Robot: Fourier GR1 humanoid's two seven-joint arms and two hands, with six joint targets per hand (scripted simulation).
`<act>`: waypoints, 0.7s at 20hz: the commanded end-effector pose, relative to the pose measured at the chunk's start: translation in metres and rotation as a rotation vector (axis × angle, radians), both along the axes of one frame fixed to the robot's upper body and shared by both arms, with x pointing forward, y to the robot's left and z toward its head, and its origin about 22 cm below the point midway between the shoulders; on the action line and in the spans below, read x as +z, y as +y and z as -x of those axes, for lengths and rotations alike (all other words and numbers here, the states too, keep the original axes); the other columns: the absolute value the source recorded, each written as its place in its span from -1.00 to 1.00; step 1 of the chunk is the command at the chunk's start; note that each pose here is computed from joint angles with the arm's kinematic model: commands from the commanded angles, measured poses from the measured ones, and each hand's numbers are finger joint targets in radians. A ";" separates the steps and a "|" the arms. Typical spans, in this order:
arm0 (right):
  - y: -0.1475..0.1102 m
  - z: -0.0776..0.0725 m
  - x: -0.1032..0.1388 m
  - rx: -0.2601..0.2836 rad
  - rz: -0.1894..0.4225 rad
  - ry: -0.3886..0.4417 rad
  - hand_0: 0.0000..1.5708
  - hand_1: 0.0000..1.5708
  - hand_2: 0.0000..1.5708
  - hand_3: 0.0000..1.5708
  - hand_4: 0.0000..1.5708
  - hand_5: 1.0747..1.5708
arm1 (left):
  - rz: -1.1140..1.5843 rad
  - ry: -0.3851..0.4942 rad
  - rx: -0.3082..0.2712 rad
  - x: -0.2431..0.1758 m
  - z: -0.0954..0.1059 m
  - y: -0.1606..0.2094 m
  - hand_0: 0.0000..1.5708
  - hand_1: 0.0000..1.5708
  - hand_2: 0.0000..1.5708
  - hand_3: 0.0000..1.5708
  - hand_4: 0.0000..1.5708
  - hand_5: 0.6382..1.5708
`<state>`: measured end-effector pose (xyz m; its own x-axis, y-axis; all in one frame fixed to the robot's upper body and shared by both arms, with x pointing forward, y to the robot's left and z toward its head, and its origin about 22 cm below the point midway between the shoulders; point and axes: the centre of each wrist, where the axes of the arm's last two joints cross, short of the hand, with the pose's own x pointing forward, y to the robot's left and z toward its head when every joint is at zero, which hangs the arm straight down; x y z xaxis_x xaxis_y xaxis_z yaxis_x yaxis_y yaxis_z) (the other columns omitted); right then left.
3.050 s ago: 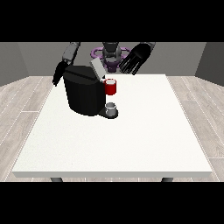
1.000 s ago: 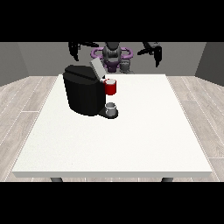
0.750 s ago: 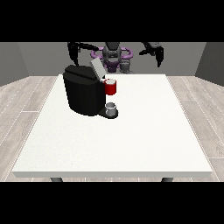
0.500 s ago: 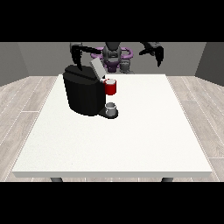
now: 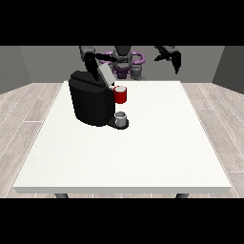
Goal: Insert the coffee pod into the coffee machine and close the lid
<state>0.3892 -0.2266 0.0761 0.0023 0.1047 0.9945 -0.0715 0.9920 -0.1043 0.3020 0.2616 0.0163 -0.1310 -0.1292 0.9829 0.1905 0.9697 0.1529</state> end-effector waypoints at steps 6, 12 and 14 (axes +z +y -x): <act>0.010 -0.007 0.015 0.101 0.028 -0.042 -1.00 -1.00 -1.00 -1.00 -0.79 1.00 | -0.030 -0.010 0.103 -0.009 0.011 0.021 -1.00 -1.00 -1.00 -1.00 -0.56 1.00; 0.022 -0.031 0.065 0.075 0.123 -0.150 -1.00 -1.00 -1.00 -1.00 -0.85 1.00 | -0.034 -0.044 -0.009 0.016 -0.001 -0.007 -1.00 -1.00 -1.00 -1.00 -0.54 1.00; 0.037 -0.026 0.051 0.090 0.132 -0.142 -1.00 -1.00 -1.00 -1.00 -0.87 1.00 | -0.029 -0.003 -0.010 0.015 0.002 -0.023 -1.00 -1.00 -1.00 -1.00 -0.48 1.00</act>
<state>0.4107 -0.2121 0.1162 -0.0879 0.2042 0.9750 -0.1063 0.9713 -0.2130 0.3003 0.2528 0.0268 -0.1473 -0.1603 0.9760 0.1748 0.9670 0.1852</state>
